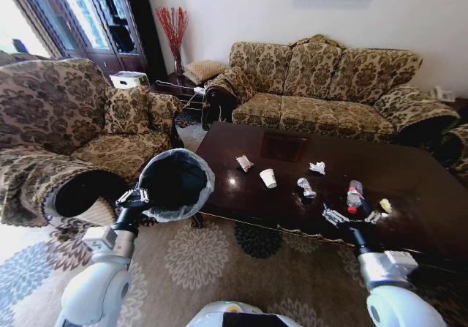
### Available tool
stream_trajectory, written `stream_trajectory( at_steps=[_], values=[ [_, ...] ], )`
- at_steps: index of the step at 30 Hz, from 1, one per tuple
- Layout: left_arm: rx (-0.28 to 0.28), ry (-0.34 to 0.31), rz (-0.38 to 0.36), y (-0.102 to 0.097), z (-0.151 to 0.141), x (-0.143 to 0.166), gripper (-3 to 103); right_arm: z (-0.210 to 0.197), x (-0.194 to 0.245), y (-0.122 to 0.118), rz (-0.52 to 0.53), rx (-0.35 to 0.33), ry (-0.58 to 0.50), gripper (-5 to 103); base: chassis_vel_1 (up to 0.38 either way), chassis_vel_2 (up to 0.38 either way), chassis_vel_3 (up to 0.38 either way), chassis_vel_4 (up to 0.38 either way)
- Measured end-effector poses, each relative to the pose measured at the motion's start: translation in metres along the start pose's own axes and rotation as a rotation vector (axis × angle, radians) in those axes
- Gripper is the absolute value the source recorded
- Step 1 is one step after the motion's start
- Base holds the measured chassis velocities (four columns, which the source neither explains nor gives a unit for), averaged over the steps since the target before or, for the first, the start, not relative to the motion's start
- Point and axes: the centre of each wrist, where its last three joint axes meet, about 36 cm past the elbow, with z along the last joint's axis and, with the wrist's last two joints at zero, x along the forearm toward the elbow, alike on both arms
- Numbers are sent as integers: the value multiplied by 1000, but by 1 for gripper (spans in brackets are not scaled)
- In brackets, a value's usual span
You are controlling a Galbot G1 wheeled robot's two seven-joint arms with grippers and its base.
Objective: Move to the front of the table and place the trash on the table into the trash bin.
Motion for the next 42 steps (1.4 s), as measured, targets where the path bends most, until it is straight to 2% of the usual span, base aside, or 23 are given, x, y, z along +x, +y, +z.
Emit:
stream_trajectory(
  at_steps=[12, 14, 18, 26, 32, 42],
  values=[
    [-5, -8, -4, 0, 1, 2, 1, -2, -1, -1, 0, -6, 0, 100, 0, 0, 0, 0],
    [-27, -47, -31, -2, 3, 9, 1, -7, -3, -3, -1, -1, 10, 100, 0, 0, 0, 0],
    [-1, -75, -35, -3, 2, 12, 1, -10, -2, -4, -12, -7, 19, 100, 0, 0, 0, 0],
    [-7, -75, -27, -3, 2, 12, 1, -12, -5, -3, -55, -32, -21, 100, 0, 0, 0, 0],
    [-50, -62, -48, -1, 6, 11, 1, -10, -6, -3, -75, -40, -7, 100, 0, 0, 0, 0],
    [-50, -64, -42, -2, 4, 11, 1, -3, -6, -4, -78, -47, -5, 100, -27, 25, 24, -26]
  ],
)
